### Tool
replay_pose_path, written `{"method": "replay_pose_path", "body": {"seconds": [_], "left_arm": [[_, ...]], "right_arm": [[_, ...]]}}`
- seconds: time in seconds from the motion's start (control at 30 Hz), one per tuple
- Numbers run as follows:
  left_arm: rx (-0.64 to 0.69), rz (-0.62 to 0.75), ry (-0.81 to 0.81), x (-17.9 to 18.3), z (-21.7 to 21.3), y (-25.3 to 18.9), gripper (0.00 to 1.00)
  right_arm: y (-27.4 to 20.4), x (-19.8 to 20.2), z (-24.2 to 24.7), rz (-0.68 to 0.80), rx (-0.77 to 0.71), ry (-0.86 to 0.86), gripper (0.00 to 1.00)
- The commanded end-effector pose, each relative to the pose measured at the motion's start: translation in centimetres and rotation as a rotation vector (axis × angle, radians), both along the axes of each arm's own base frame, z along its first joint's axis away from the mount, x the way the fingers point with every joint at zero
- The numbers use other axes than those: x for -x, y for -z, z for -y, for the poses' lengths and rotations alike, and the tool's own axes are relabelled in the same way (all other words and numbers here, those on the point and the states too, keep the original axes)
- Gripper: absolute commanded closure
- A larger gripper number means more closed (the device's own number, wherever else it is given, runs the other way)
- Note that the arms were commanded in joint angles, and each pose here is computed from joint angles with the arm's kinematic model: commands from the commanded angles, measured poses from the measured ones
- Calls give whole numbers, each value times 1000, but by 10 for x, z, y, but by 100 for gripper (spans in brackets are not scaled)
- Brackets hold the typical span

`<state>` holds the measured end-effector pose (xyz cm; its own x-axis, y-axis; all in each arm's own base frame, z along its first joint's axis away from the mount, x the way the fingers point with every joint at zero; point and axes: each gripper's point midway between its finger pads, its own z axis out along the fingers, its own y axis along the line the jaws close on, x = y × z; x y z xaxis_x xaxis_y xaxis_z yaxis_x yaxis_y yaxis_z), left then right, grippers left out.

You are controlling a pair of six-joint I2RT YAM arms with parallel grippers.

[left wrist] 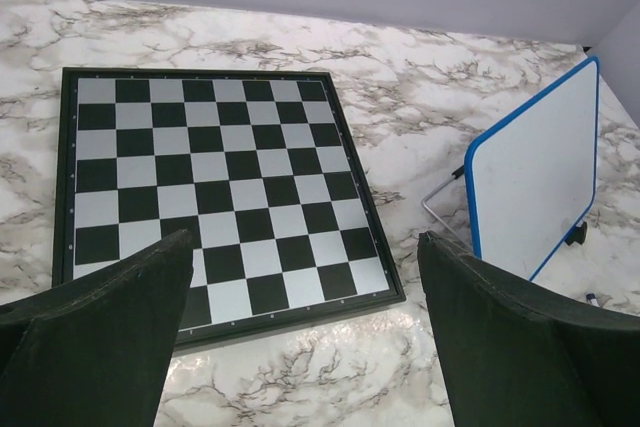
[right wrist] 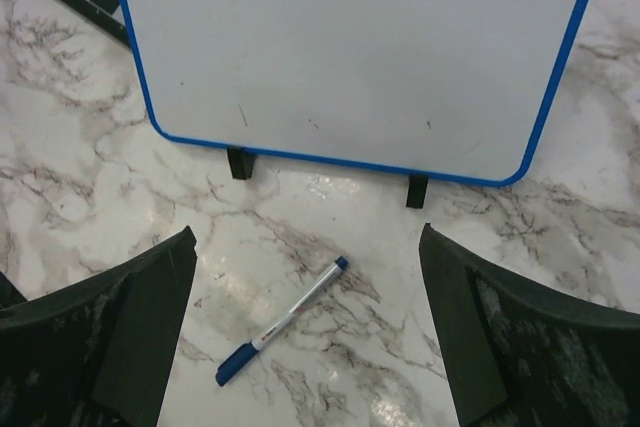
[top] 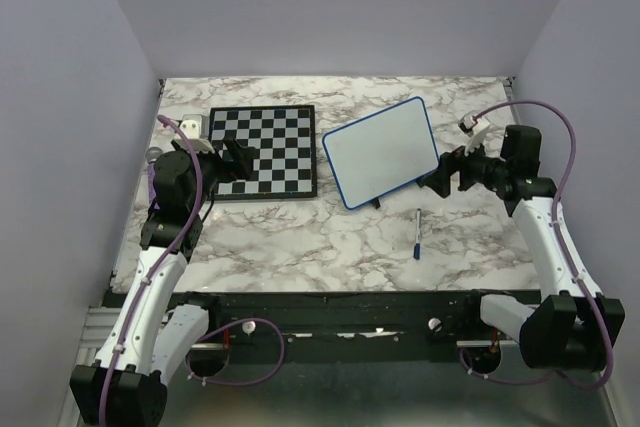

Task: Write a sentence on the whiteboard
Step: Open the whiteboard marker at the center of the board.

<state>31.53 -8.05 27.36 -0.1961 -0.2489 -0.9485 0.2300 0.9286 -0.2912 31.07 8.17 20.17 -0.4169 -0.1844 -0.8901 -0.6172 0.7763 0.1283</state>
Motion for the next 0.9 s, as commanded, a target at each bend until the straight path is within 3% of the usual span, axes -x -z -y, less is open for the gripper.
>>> {"method": "replay_pose_path", "body": {"seconds": [0.0,0.33,0.53,0.6,0.7,0.83,0.87], "left_arm": [[30,27,59,2,12,-13,1],[58,-6,153,2,29,-8,1],[81,-41,271,5,48,-2,1],[86,-50,317,7,55,0,1],[91,-63,360,10,61,3,1],[115,-64,420,13,71,2,1],[122,-63,432,14,73,1,1]], "right_arm": [[18,15,-1,-67,44,-69,0],[75,6,24,-258,167,0,0],[54,-45,38,-146,265,-24,0],[30,-62,35,-95,274,-80,0],[35,-51,17,-182,200,-208,5],[51,3,-13,-142,122,-510,8],[55,30,-18,-73,175,-683,8]]}}
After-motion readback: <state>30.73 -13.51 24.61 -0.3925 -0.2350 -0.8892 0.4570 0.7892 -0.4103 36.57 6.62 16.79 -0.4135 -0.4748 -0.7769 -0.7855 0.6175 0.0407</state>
